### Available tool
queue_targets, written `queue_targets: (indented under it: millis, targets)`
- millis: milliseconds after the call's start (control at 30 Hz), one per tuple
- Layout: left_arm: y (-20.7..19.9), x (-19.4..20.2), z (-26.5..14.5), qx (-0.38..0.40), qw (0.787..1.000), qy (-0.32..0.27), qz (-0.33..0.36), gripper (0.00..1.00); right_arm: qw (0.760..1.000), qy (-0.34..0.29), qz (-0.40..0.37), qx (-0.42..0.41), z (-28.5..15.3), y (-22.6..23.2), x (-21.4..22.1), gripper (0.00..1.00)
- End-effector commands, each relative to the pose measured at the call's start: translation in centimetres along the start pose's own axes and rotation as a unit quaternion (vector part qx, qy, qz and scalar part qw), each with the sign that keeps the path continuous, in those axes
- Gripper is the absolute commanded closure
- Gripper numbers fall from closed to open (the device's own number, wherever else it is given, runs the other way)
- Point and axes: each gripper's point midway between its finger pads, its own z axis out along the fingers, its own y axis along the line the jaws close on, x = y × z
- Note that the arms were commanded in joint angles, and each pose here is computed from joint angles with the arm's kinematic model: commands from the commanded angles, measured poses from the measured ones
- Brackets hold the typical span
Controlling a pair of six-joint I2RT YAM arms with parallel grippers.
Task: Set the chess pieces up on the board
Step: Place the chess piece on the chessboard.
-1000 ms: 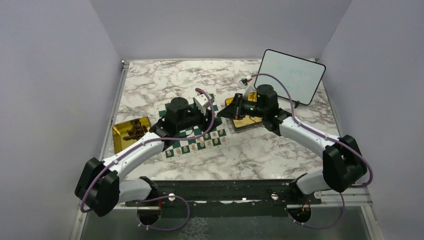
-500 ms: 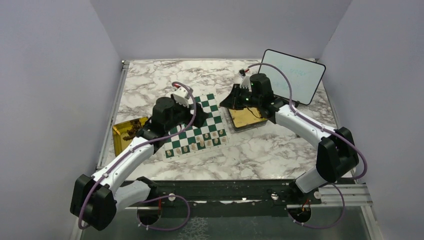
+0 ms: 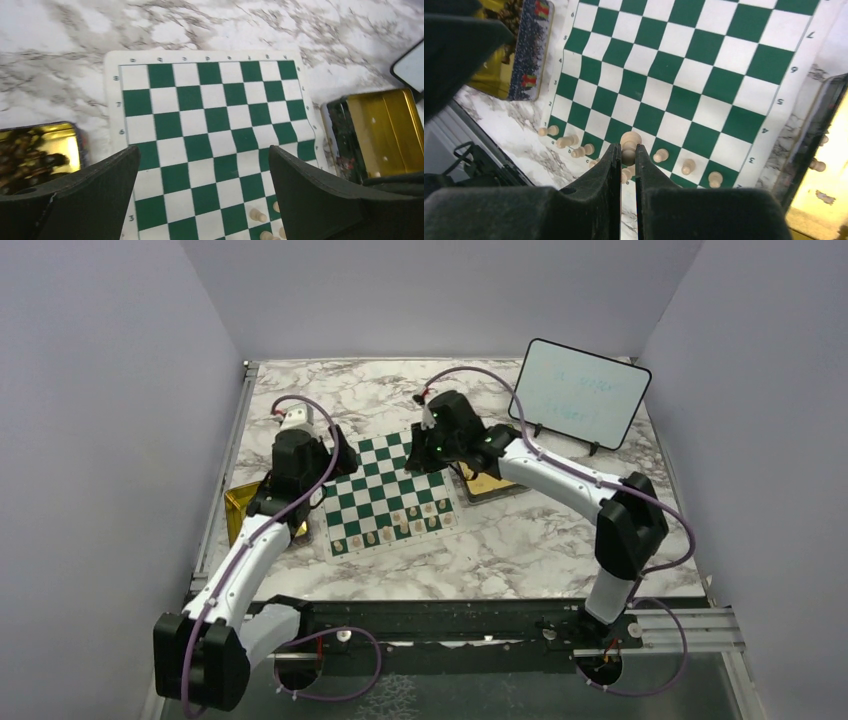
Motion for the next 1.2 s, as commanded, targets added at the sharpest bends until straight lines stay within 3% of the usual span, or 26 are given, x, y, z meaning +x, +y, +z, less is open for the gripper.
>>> queue_targets:
  millis: [0,200,600,1167]
  targets:
    - [4.0,-3.0,-3.4,-0.105,0.99,-0.087,-0.026,0.01,0.998,0.041,-0.036,0.042,1.8,0.8,2.5,0.93]
    - [7.8,-5.2,-7.1,-0.203,0.966,-0.162,-0.003,0.01,0.995,0.071,-0.06,0.039,4.9,3.6,4.9,0.93]
    - [12.7,-5.5,-10.9,-0.353,0.914,-0.201,-0.017,0.01,0.986,0.11,-0.103,0.073,8.8,5.2,8.5,0.93]
    - [13.7,-5.7,-12.4,-0.393,0.893,-0.216,-0.031,0.01,0.976,0.133,-0.133,0.113,10.3,5.0,11.2,0.93]
